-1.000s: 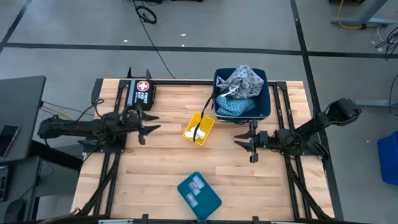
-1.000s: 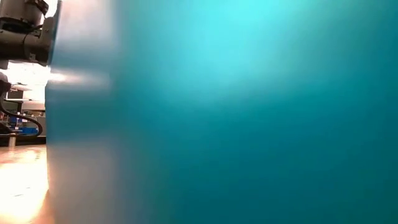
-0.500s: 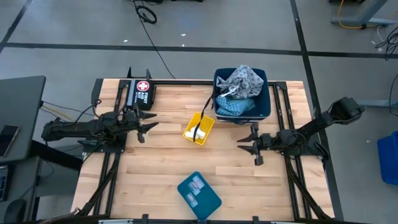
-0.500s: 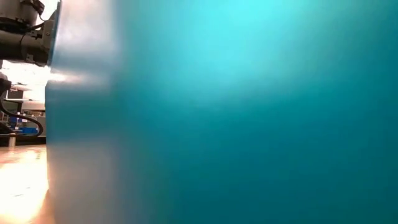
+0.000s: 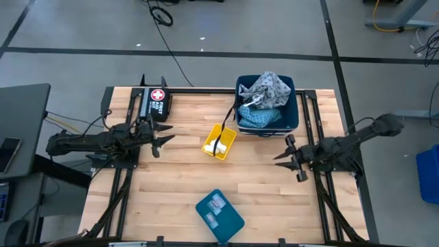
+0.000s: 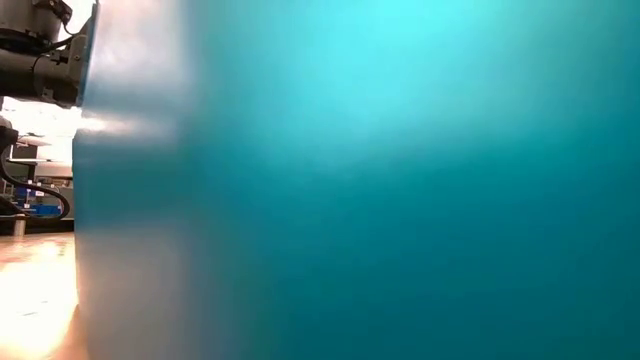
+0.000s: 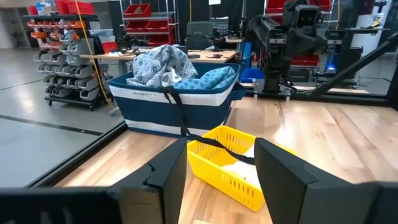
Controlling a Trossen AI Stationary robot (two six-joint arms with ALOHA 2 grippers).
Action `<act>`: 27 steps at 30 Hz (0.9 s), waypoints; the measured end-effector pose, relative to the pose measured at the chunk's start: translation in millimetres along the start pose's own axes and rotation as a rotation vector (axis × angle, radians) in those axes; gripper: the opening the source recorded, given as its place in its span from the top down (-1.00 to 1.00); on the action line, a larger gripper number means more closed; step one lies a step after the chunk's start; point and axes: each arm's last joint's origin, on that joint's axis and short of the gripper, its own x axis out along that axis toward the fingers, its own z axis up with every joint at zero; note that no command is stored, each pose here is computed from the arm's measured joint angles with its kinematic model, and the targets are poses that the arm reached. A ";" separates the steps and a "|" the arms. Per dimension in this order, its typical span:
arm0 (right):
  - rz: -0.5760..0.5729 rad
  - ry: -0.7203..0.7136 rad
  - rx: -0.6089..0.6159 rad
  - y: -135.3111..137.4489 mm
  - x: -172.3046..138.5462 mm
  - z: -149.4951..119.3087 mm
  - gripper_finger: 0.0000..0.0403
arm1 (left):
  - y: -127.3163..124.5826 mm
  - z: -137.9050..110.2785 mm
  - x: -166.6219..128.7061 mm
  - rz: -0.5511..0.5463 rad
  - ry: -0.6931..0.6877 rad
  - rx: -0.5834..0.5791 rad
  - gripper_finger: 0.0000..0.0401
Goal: Pick & place medical supplies in basket/bin
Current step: Return to Home Position
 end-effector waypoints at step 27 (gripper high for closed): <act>-0.072 0.111 0.034 -6.1 -26.5 -0.2 0.49 | 5.9 15.7 -8.9 0.091 -0.223 -0.172 0.14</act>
